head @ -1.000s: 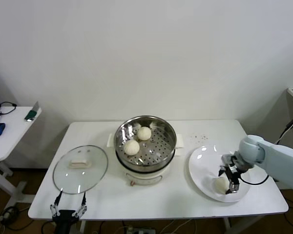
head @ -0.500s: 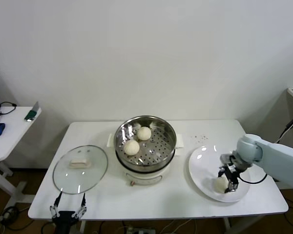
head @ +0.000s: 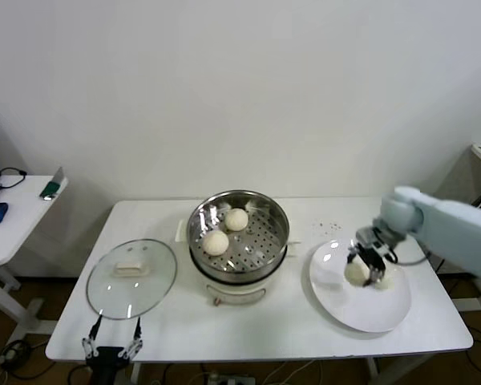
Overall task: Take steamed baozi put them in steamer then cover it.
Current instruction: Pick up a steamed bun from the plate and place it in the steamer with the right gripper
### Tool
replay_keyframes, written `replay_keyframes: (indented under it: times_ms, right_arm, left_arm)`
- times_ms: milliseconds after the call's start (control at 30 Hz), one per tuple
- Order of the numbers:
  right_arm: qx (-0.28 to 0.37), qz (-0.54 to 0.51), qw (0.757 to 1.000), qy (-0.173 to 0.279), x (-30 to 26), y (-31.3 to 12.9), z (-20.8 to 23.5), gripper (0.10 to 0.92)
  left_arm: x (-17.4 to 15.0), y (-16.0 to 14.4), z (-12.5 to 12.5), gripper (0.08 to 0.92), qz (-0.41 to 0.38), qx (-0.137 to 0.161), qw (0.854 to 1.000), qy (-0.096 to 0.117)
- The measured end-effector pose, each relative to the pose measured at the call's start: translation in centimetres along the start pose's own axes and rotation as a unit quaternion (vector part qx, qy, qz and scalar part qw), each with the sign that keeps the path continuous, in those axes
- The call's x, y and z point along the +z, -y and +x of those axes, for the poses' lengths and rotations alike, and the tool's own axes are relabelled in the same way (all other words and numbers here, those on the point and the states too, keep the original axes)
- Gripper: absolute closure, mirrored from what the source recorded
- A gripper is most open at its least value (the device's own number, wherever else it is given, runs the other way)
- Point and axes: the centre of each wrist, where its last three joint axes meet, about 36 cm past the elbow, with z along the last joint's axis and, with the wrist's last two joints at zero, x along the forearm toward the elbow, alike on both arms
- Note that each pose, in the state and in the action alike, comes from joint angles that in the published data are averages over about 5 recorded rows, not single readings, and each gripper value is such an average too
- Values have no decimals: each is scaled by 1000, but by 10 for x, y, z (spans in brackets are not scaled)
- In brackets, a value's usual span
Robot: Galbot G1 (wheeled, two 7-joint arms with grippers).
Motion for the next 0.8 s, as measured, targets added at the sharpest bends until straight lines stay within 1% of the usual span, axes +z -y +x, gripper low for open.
replay_keyframes:
  times_ms: [100,200,300,433,600,800]
  right_arm:
    - [15,73,997,-15,-17,27,38,317]
    - [27,145,989,-32,-36,51,72,317]
    - [35,214,975,-49,-61,73,98,313]
    - [41,295,952,-70,-100,101,121,310]
    - [42,381,920,-89,-156,133,129,310]
    - [23,458,884,-90,-218,156,105,310]
  left_arm:
    - [-2,2,0,177,-1,1,1000,0]
    - [-3,3,-1,177,-3,2,1000,0]
    - [-3,4,-1,177,-4,3,1000,-2]
    - [-4,5,-1,177,-3,3,1000,-4]
    - [-4,7,-2,177,-1,2,1000,-4]
    - [-5,5,-1,177,0,-1,1000,-5]
